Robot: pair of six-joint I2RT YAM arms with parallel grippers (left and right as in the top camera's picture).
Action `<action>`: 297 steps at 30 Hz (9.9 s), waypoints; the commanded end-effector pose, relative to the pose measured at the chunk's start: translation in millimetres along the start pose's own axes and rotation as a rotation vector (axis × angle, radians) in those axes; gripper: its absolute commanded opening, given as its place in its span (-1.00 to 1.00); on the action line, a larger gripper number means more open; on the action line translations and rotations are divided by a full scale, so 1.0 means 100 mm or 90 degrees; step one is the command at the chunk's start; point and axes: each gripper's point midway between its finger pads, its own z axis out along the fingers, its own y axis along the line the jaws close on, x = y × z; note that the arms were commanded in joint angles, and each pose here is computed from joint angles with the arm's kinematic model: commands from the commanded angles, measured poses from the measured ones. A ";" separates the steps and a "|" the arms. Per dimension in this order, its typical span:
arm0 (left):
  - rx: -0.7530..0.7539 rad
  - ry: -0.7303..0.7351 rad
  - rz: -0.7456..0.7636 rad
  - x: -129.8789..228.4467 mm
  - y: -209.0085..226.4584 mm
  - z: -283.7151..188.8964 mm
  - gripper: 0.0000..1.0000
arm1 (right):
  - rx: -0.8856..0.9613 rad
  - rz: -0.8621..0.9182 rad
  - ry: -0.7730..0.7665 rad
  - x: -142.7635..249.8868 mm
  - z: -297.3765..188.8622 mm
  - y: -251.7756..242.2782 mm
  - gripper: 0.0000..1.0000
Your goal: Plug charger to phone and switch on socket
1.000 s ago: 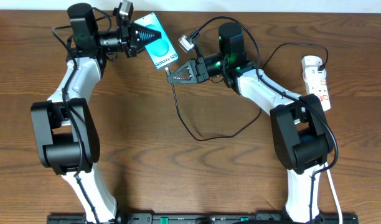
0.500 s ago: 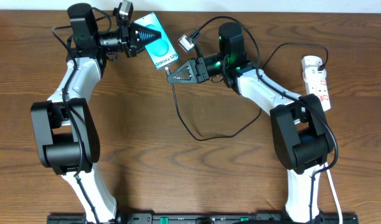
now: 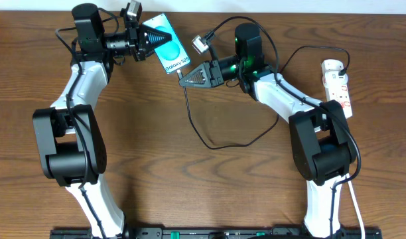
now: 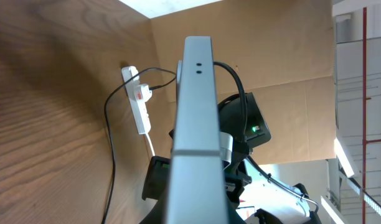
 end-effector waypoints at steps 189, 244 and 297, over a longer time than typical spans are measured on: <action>0.011 0.013 0.032 0.03 -0.15 -0.02 -0.86 | 0.032 -0.010 -0.038 -0.11 -0.07 -0.10 -0.97; 0.020 0.043 0.045 0.12 -0.18 0.19 -0.85 | 0.008 0.000 -0.021 -0.07 -0.21 -0.04 -0.97; 0.029 0.069 0.069 0.22 -0.21 0.37 -0.86 | -0.003 -0.006 -0.020 -0.14 -0.36 0.07 -0.97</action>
